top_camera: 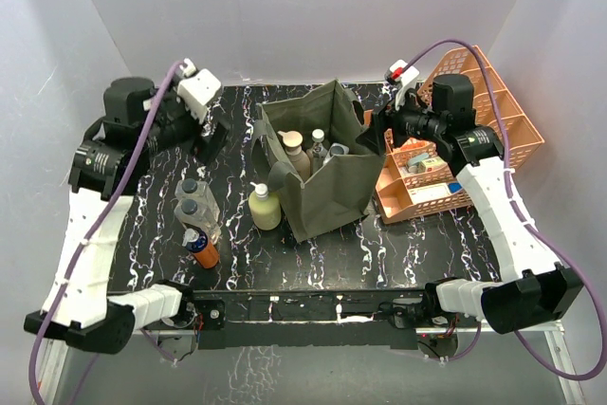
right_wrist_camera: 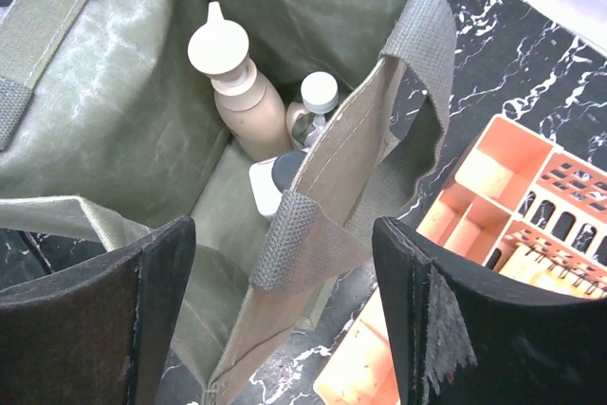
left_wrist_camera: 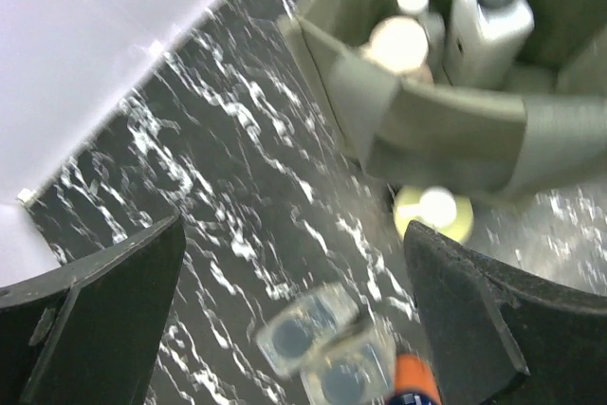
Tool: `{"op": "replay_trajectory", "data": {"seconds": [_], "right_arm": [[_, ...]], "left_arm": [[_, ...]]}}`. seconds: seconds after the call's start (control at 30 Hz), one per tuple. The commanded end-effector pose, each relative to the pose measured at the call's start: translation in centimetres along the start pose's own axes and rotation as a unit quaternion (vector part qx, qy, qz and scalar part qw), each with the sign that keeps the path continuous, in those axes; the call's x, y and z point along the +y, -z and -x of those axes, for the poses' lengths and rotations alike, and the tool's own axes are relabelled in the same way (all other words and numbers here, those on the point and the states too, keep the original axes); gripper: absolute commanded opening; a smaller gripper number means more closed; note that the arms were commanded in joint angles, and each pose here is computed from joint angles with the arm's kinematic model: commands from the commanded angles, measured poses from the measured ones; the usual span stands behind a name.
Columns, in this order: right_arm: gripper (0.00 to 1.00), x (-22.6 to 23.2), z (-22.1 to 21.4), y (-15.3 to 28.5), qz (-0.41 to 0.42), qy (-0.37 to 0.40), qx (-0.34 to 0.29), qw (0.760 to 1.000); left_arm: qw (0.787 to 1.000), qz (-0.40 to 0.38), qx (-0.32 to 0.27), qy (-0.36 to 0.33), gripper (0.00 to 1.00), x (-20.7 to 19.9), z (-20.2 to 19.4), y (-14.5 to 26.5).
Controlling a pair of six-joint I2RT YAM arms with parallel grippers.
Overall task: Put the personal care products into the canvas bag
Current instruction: Pick up the care product from the center of the board.
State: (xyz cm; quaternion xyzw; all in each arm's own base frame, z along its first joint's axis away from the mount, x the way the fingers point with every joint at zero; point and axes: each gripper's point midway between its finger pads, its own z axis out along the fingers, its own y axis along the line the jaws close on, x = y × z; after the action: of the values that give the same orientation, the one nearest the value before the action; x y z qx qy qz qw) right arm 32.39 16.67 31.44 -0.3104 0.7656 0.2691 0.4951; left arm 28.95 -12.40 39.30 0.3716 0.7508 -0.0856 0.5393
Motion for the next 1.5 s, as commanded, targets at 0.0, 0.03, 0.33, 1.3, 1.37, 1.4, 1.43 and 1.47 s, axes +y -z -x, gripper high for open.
{"op": "replay_trajectory", "data": {"seconds": [0.0, 0.03, 0.33, 1.3, 1.37, 1.4, 1.43, 1.47], "right_arm": [[0.80, 0.2, 3.1, 1.7, -0.015, 0.049, -0.024, 0.998], [0.81, 0.3, 3.3, 2.0, -0.016, 0.053, -0.026, 0.998], [0.79, 4.4, 6.1, 3.2, 0.066, 0.105, -0.046, 0.991], [0.78, 21.5, -3.9, -18.1, 0.141, 0.350, 0.201, 0.904], [0.77, 20.9, -4.3, -18.7, 0.130, 0.354, 0.210, 0.902], [0.77, 20.5, -4.5, -19.0, 0.126, 0.353, 0.214, 0.902], [0.77, 20.3, -4.6, -19.2, 0.124, 0.351, 0.217, 0.903], [0.77, 20.0, -4.6, -19.3, 0.124, 0.347, 0.220, 0.903]], "left_arm": [[0.990, -0.091, 0.106, 0.001, 0.97, -4.0, -8.1, 0.0], [0.988, -0.099, 0.122, -0.003, 0.97, -4.4, -9.4, -0.1], [0.987, -0.069, 0.136, 0.057, 0.97, -3.8, -11.9, -2.3], [0.926, 0.198, 0.051, 0.317, 0.97, 11.5, -14.2, 1.2], [0.929, 0.188, 0.047, 0.317, 0.97, 11.3, -14.1, 0.9], [0.929, 0.187, 0.047, 0.315, 0.97, 11.3, -14.3, 0.8], [0.930, 0.184, 0.046, 0.314, 0.97, 11.2, -14.2, 0.7], [0.931, 0.182, 0.045, 0.313, 0.97, 11.2, -14.2, 0.7]]}}
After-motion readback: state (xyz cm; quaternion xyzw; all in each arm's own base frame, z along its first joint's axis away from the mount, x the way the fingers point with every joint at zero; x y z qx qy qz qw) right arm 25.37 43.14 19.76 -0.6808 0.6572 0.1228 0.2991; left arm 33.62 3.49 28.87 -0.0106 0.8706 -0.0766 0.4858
